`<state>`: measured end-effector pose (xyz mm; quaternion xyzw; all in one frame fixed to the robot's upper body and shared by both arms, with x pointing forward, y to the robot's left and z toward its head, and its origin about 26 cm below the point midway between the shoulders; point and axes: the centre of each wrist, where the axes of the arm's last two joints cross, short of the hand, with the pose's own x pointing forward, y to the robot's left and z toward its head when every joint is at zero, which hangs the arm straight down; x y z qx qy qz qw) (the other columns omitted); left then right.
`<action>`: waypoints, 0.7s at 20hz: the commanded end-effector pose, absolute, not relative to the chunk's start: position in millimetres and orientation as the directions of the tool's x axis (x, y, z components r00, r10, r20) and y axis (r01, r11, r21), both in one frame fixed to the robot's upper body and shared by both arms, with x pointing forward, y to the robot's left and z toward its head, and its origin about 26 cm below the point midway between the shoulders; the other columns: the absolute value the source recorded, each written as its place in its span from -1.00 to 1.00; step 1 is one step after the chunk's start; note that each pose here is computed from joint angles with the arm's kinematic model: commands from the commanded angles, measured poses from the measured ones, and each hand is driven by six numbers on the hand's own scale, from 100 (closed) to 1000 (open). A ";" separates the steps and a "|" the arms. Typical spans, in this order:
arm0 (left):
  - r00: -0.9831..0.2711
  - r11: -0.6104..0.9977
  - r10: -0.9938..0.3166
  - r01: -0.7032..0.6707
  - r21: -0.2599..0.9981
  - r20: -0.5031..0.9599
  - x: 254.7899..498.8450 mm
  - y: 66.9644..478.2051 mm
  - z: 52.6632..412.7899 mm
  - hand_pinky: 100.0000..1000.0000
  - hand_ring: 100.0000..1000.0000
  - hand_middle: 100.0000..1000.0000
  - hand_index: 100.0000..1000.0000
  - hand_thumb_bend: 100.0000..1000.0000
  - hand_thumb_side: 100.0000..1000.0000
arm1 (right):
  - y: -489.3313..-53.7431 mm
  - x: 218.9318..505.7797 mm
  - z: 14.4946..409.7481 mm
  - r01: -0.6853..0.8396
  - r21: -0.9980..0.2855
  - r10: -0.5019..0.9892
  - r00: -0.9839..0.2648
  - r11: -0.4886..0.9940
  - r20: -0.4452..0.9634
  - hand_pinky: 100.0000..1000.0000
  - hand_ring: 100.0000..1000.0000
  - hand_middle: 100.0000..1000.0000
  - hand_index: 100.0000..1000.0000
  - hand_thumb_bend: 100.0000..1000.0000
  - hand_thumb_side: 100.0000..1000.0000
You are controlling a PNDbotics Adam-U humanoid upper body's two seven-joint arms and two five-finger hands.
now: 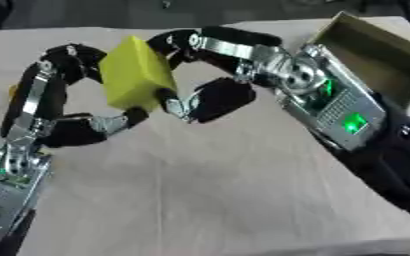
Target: Pick up the objects with one hand, pass them to the other hand, and then place them into the box on the other side of the table.
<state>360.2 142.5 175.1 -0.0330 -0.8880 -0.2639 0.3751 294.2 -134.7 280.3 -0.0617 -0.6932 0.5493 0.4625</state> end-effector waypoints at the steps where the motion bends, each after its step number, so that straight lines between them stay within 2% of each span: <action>1: -0.731 0.871 -0.157 0.214 0.442 0.664 361.6 150.4 182.2 0.06 0.18 -0.11 0.28 0.58 -0.97 | -140.0 293.2 288.5 -0.393 -0.827 0.596 -0.573 0.403 0.563 1.00 0.75 -0.25 0.15 -1.00 -0.78; 14: -0.714 0.896 -0.189 0.155 0.415 0.674 363.7 162.7 176.0 0.03 0.16 -0.14 0.25 0.57 -0.99 | -153.2 296.8 289.0 -0.377 -0.793 0.578 -0.544 0.479 0.608 1.00 0.74 -0.26 0.16 -1.00 -0.78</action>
